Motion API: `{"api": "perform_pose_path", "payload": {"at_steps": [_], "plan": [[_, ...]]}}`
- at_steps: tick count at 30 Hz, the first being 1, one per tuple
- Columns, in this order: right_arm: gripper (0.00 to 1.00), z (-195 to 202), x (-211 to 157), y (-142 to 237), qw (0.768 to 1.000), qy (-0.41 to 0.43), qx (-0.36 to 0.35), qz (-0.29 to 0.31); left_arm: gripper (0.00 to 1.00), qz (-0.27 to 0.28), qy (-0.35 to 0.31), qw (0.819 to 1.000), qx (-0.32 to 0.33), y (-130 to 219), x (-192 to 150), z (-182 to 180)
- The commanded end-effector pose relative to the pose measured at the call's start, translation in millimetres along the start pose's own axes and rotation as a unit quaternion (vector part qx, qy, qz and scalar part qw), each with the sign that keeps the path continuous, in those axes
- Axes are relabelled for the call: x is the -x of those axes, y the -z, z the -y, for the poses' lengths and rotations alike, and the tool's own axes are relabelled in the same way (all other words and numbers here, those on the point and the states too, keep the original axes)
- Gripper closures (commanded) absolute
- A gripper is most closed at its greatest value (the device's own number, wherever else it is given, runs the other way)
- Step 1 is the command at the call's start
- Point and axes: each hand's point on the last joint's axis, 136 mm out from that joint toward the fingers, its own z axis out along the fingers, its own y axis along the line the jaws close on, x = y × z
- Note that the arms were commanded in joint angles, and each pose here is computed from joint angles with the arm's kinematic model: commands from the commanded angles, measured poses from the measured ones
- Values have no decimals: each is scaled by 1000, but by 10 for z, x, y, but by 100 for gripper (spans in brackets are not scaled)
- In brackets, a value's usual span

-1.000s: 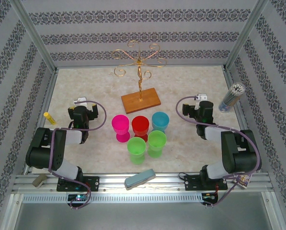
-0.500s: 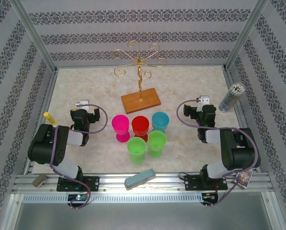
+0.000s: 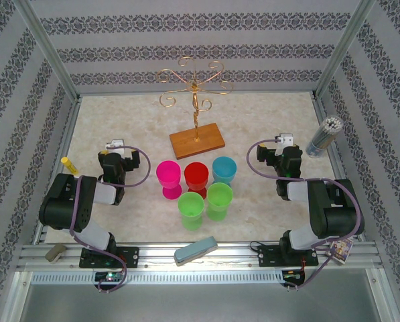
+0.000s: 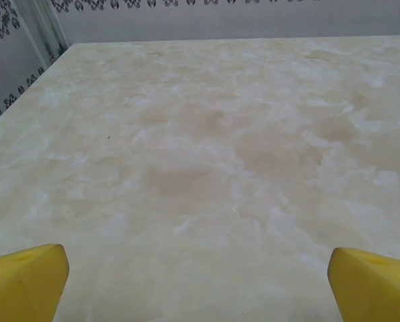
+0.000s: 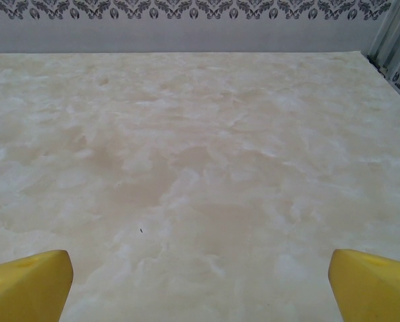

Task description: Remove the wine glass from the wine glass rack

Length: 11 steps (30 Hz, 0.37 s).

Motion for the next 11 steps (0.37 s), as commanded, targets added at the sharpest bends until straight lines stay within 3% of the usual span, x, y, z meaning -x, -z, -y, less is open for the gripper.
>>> {"api": "perform_pose_path", "payload": {"at_steps": [1,11], "plan": [[2,-18,66,5,1000,1,-1,15,0,34,-4,999,-19,52,99,26],[2,-23,62,3,1000,2,-1,14,0,30,-3,999,-15,39,93,16]]}}
